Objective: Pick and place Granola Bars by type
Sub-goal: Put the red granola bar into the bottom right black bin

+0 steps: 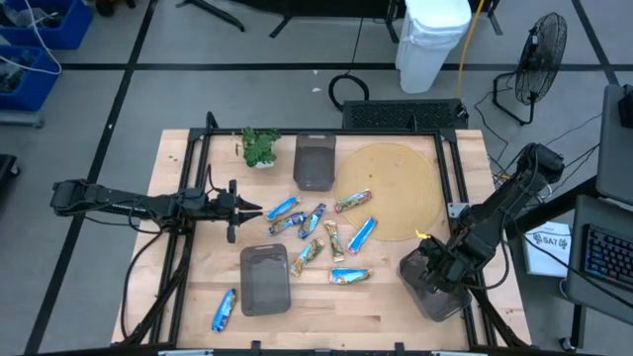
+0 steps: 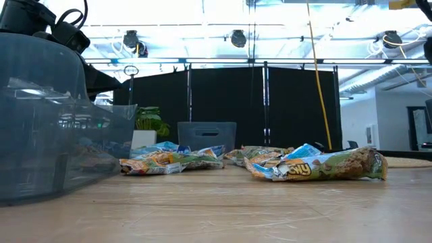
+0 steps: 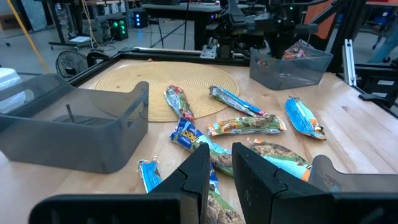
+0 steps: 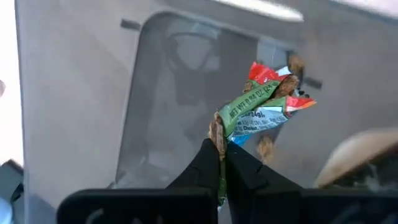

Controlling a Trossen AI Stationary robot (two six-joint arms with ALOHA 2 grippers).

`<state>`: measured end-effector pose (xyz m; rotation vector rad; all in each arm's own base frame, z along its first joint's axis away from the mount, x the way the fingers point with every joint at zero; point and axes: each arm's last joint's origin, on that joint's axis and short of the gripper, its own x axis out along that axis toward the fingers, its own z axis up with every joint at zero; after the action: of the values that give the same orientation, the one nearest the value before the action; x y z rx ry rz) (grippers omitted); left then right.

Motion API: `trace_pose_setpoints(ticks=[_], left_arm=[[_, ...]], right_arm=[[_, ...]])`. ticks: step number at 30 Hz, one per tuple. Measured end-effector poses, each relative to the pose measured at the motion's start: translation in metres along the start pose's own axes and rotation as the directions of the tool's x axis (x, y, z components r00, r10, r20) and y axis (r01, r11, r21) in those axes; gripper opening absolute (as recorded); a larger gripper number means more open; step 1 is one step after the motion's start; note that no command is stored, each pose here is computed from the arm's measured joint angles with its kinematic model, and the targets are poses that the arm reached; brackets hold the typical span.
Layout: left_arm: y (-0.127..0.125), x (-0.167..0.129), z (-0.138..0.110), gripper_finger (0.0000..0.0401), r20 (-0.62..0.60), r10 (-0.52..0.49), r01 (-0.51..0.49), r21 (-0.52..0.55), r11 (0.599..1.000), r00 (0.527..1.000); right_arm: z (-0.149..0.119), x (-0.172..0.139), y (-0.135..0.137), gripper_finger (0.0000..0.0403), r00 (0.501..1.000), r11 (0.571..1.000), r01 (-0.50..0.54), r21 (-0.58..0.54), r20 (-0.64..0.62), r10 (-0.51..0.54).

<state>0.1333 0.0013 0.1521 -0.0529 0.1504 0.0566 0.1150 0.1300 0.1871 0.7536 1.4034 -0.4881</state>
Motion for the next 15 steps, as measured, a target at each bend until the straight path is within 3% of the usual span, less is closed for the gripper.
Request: trace_pose_setpoints(ticks=[15], left_arm=[[0.000, 0.000, 0.000, 0.0074, 0.000, 0.000, 0.000, 0.002, 1.000, 1.000]], right_arm=[[0.002, 0.013, -0.001, 0.0003, 0.996, 0.998, -0.059, -0.029, 0.059, 0.061]])
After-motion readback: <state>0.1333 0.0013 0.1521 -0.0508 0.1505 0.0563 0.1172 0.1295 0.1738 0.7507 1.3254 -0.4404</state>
